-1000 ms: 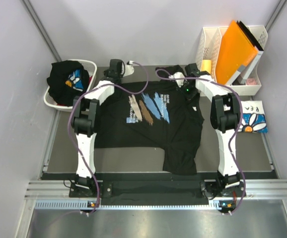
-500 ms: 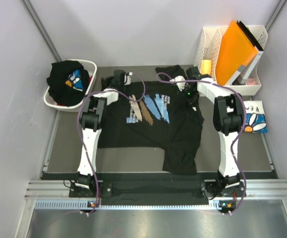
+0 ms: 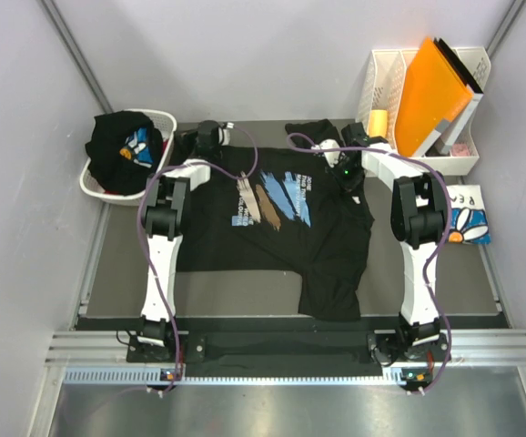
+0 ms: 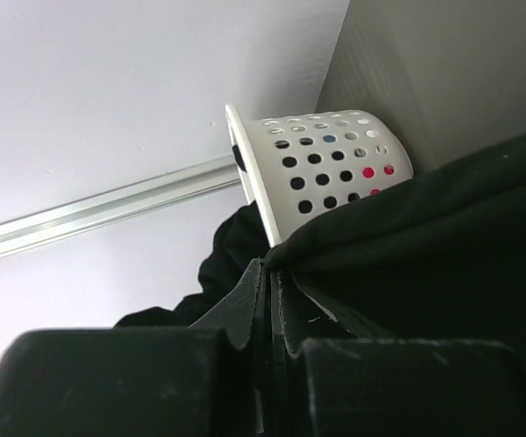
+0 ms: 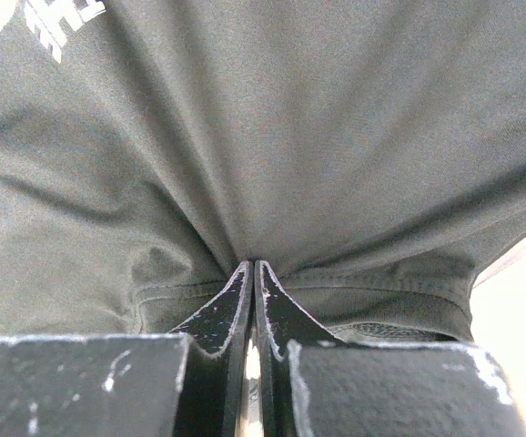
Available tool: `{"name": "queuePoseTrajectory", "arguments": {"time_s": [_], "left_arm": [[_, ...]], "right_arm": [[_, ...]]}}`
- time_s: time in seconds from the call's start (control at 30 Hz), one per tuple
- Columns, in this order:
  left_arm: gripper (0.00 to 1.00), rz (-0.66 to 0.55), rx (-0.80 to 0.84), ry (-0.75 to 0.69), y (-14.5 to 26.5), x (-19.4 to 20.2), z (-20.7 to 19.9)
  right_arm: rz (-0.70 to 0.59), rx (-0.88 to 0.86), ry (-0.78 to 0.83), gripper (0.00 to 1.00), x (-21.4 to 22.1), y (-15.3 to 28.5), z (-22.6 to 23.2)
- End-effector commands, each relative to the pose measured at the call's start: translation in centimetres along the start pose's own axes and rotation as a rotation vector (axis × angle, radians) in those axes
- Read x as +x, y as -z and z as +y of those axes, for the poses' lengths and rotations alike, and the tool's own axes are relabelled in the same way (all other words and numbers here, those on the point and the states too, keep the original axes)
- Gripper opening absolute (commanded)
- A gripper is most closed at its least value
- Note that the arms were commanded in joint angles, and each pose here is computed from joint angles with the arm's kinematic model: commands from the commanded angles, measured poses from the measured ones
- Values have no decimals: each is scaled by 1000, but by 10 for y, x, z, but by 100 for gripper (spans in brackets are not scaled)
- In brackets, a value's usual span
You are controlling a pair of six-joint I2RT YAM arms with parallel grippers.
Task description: Fold and stack the t-shirts
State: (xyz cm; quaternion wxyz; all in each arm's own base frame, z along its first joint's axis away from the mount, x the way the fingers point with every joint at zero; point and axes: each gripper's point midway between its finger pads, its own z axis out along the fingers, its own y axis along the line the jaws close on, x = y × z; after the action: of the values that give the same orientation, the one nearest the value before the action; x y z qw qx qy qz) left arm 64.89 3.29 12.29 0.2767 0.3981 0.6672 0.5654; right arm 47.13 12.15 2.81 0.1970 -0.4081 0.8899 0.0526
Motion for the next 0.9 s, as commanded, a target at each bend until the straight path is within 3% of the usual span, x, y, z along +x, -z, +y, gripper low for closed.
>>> {"name": "queuePoseTrajectory", "arguments": {"time_s": [0.0,0.1,0.17,0.2,0.3,0.33,0.43,0.6,0.87], "left_arm": [[0,33,-4,34,-12,13,4],[1,53,10,22,-15,19,-5],[14,74,8,15,-19,25,-9],[35,79,-2,20,-20,26,-10],[62,95,-25,15,-20,29,-5],[78,99,-48,34,-21,30,0],[84,109,-91,70,-18,32,15],[84,67,-204,229,1,31,68],[83,-158,-277,380,65,-4,134]], "right_arm": [[-51,0,3,0,-15,20,3],[-53,3,5,0,-16,22,4],[-48,-1,4,0,-13,22,6],[-47,-3,4,1,-12,22,6],[-50,-7,1,3,-12,21,8],[-54,-8,0,4,-13,23,8],[-62,-9,0,7,-14,25,9],[-87,-3,6,9,-20,30,9],[-128,11,34,9,-34,40,8]]}}
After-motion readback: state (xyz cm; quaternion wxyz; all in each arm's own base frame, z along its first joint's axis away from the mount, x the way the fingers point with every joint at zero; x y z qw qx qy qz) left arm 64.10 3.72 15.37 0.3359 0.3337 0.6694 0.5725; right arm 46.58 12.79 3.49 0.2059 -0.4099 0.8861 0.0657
